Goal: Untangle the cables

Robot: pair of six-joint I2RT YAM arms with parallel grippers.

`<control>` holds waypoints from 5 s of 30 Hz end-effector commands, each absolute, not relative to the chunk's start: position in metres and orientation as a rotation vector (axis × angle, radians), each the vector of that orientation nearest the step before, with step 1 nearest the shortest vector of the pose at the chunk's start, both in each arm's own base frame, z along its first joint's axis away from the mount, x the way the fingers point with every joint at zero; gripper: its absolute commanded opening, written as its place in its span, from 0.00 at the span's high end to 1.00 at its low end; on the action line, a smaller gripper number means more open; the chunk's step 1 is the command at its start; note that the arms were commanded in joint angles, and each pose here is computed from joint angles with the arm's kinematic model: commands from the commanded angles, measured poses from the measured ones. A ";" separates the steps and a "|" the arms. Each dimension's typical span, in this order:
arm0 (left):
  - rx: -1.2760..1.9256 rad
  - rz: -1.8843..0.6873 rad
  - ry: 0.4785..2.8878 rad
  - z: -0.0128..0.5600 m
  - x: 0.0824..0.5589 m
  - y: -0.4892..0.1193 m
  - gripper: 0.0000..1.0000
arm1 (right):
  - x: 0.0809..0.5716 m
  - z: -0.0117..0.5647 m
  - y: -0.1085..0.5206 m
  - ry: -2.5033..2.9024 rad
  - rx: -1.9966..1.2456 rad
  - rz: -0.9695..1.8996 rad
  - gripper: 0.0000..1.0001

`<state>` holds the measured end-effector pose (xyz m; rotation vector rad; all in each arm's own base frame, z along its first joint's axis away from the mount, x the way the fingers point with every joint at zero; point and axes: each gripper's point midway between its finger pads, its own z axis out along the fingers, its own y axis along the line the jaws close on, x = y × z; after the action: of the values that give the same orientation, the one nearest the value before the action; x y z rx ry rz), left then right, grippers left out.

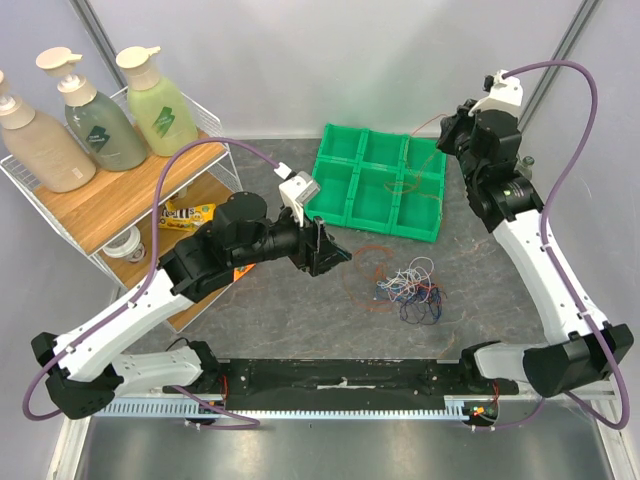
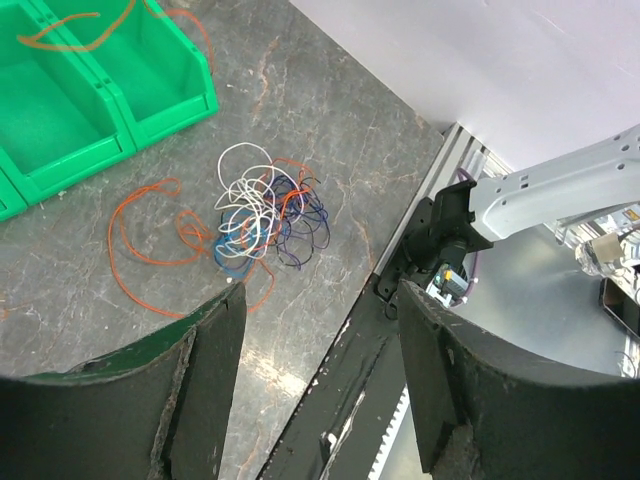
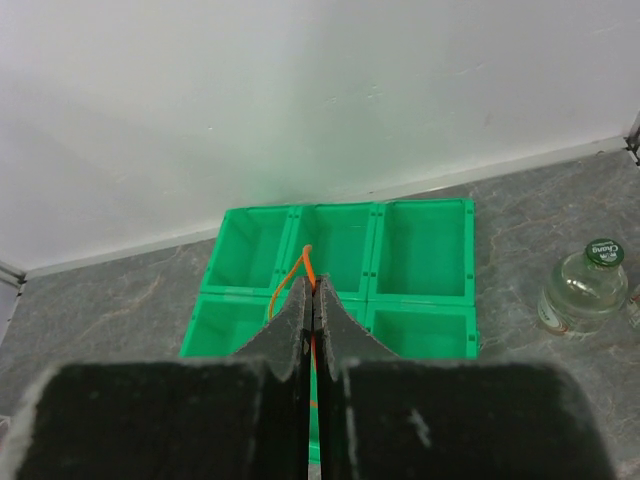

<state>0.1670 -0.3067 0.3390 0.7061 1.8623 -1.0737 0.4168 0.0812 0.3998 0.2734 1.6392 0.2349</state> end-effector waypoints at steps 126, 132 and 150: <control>0.787 -1.017 1.780 0.371 0.173 -0.308 0.27 | 0.444 0.329 0.060 1.667 0.352 0.232 1.00; 0.785 -1.017 1.815 0.368 0.175 -0.311 0.14 | 0.466 0.262 0.063 1.852 0.369 0.171 1.00; 0.757 -1.025 1.880 0.359 0.178 -0.317 0.11 | 0.482 0.077 0.072 2.481 0.234 -0.041 1.00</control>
<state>0.1776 -0.3141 0.3459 0.7739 1.8917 -1.0012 0.4825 0.0656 0.0792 0.2542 2.4050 -0.0707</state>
